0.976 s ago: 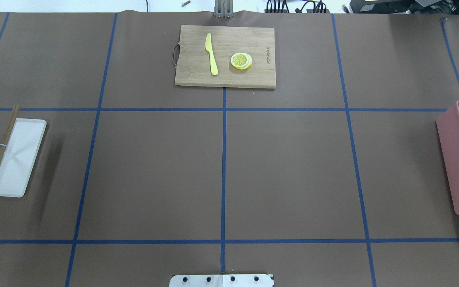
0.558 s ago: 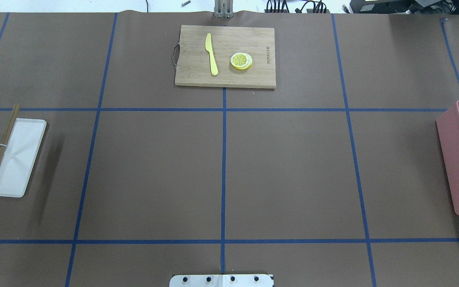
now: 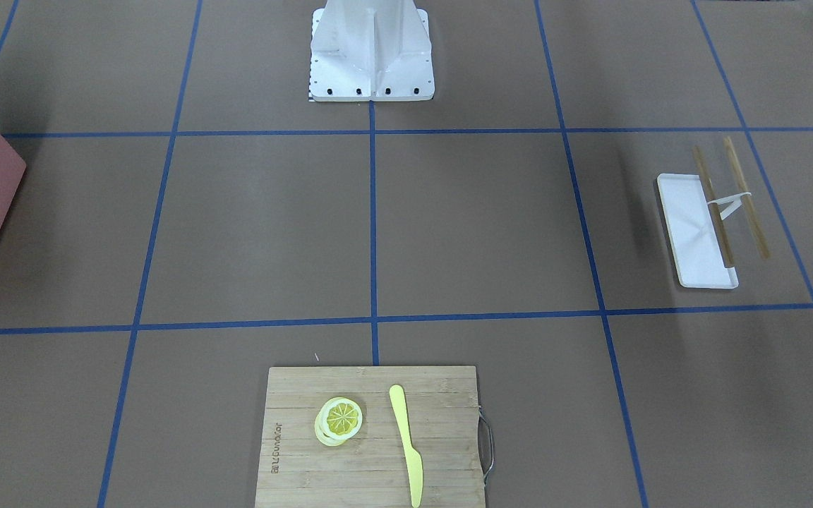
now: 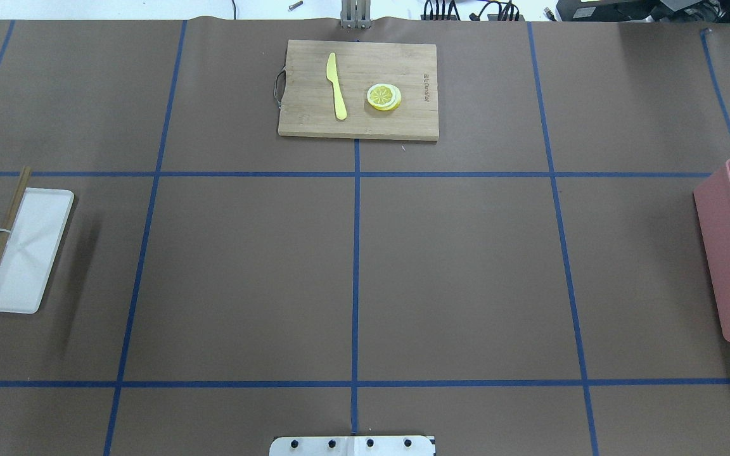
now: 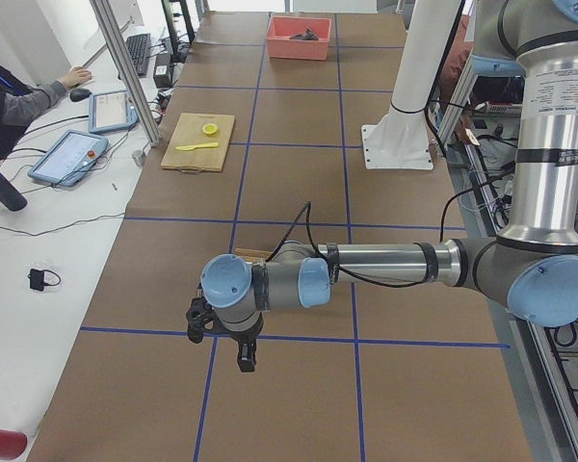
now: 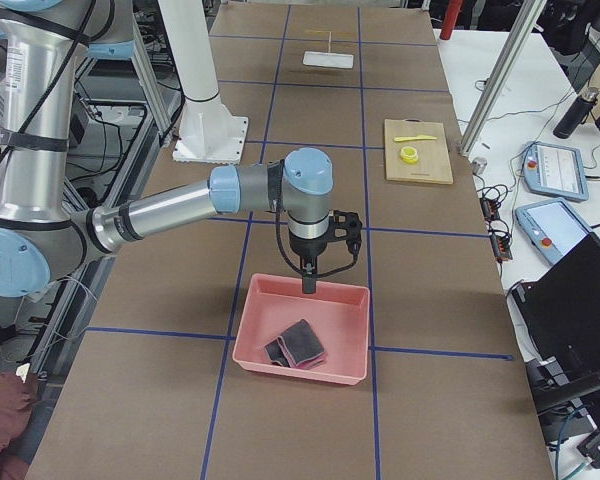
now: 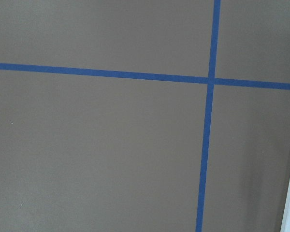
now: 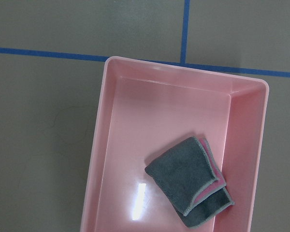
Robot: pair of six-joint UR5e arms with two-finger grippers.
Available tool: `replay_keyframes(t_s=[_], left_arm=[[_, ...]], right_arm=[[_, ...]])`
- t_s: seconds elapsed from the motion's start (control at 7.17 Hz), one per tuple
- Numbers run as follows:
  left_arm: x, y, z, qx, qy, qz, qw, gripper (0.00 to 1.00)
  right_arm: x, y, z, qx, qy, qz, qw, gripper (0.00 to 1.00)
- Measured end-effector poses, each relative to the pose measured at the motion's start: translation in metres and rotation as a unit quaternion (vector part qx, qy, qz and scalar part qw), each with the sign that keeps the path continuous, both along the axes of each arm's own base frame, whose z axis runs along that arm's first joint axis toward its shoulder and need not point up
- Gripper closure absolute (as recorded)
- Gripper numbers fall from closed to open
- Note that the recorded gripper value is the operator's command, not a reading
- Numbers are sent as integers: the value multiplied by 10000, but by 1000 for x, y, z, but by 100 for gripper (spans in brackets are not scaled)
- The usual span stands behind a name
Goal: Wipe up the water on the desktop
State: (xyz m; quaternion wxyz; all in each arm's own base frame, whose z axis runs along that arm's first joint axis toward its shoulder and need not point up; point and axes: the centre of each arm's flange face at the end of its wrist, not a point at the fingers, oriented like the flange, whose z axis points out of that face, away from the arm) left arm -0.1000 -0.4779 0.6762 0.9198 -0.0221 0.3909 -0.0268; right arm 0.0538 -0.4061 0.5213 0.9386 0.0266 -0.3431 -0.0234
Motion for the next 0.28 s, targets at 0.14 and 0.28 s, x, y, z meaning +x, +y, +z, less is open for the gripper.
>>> replay_keyframes(t_s=[0.14,0.28], left_arm=[[0,0,0,-5,0,0,10000,1],[0,1,1,-8,1,0,10000,1]], right_arm=[[0,0,0,0,0,-3,10000,0],[0,0,0,4,-1,-4,10000,0]])
